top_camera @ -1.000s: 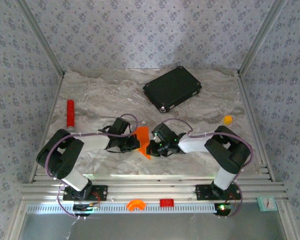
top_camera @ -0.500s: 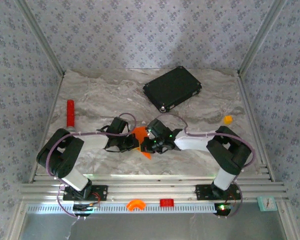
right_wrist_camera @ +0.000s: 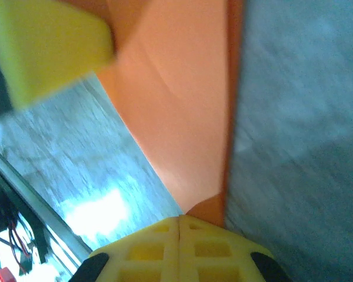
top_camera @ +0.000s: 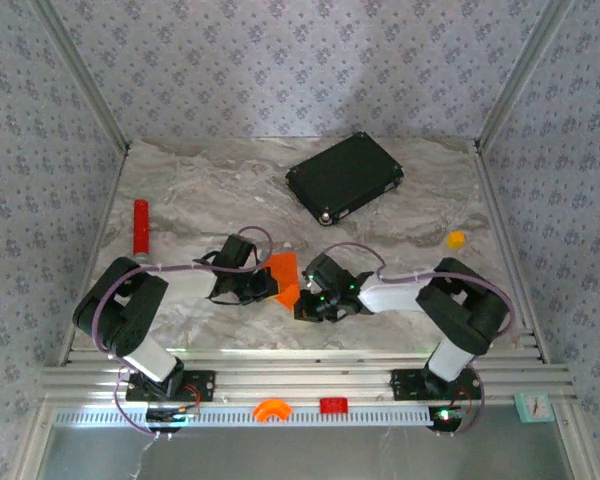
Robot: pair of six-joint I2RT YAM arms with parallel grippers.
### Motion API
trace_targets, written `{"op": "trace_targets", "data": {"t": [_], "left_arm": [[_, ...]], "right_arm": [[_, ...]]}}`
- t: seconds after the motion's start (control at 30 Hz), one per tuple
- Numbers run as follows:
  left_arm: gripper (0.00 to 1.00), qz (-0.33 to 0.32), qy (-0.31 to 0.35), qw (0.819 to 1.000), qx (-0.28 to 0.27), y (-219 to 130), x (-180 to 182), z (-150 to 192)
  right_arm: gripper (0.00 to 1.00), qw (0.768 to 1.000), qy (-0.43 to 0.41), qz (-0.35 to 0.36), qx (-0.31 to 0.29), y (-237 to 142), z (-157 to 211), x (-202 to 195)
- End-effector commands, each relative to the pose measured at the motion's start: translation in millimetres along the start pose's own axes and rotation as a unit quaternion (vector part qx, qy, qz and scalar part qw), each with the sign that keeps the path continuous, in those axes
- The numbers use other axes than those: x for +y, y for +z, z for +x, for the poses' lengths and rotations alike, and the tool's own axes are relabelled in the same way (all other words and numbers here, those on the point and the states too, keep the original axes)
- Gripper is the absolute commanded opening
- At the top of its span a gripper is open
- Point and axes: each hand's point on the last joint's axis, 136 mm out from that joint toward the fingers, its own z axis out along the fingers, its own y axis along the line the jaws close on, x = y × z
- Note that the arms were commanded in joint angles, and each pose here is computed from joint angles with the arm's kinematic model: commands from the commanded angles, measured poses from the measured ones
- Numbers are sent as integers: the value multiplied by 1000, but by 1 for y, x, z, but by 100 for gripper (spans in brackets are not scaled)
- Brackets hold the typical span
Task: Fold a paper plane with a square sheet of paper (pick it up from the middle)
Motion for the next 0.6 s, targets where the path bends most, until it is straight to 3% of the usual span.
{"op": "trace_targets", "data": {"t": [0.0,0.27,0.57], "left_arm": [[0,-32,-9,999,15,5,22,11],[0,-20,-7,1000,6,0,11,6],[0,-4,3,1000,-5,-9,-2,2]], "right_arm": [[5,1000,17,2,14,-10,12,-7],[7,999,-16,-33,-18,-15,-22,33],[5,999,26,25,7,19,-17,-9]]}}
